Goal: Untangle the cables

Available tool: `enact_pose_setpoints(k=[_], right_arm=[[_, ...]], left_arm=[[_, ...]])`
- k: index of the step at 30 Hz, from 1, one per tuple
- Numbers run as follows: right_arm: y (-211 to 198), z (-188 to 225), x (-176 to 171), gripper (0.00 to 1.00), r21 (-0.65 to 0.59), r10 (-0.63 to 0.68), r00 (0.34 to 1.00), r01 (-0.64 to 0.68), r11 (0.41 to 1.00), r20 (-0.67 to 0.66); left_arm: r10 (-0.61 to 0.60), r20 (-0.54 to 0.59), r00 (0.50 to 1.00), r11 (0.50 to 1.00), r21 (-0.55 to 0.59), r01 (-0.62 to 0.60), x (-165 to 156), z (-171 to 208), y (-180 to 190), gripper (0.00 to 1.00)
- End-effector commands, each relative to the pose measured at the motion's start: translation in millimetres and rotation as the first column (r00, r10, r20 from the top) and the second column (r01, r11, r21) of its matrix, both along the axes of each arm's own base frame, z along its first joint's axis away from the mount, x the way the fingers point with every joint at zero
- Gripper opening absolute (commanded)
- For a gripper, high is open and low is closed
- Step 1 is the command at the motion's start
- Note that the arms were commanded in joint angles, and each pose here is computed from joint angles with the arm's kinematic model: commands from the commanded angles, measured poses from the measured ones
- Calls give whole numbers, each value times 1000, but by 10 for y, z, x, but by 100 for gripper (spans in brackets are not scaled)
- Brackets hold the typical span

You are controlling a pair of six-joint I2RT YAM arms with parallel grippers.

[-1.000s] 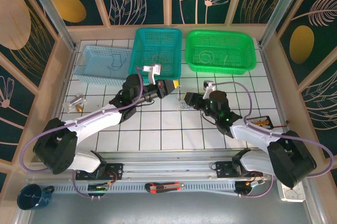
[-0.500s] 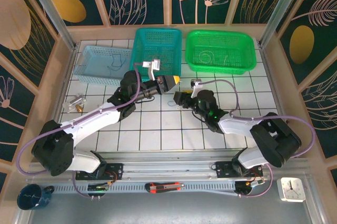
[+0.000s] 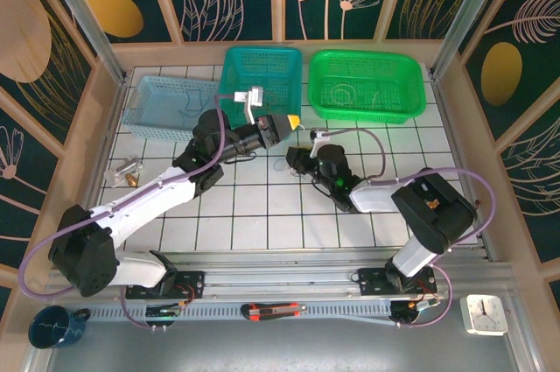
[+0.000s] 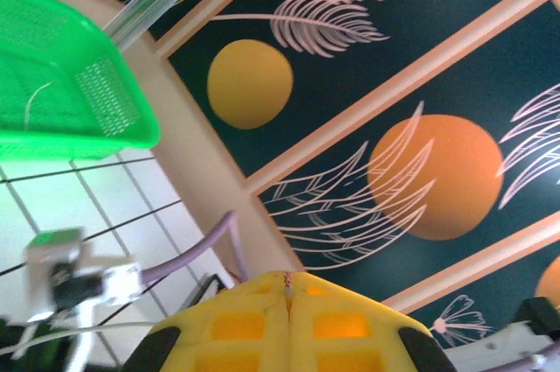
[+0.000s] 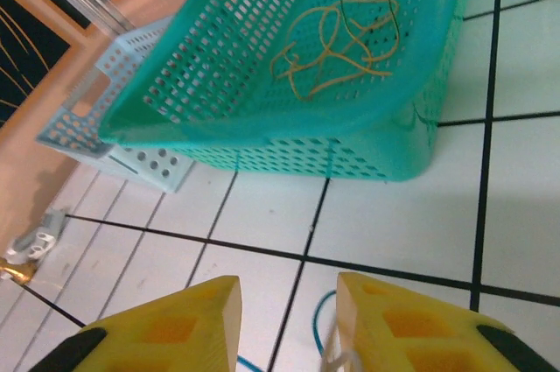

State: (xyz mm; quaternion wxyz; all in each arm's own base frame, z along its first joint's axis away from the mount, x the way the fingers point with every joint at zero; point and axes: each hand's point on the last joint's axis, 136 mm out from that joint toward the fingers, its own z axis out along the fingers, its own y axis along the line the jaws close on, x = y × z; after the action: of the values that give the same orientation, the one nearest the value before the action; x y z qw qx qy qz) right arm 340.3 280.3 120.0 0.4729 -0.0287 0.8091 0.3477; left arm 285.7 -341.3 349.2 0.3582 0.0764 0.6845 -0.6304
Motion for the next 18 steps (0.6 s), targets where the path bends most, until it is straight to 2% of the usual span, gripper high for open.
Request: enact_pose_setpoints(k=[1,11,18], right_arm=[[-36,-102,-19,33,25,-31,999,32,999,-13],[-248,-545,-263,33,35,-83,989,88,995,-122],[-334,-690,-401,36,31,-101,982,107,994,-160]], left_arm=[[-38,106,994,992,-118,50,-164,712,44,0],[6,258,966,986,-160,37,-206,1671,124,0],[80,339,937,989,-148,-31,-109,2076,258,0]])
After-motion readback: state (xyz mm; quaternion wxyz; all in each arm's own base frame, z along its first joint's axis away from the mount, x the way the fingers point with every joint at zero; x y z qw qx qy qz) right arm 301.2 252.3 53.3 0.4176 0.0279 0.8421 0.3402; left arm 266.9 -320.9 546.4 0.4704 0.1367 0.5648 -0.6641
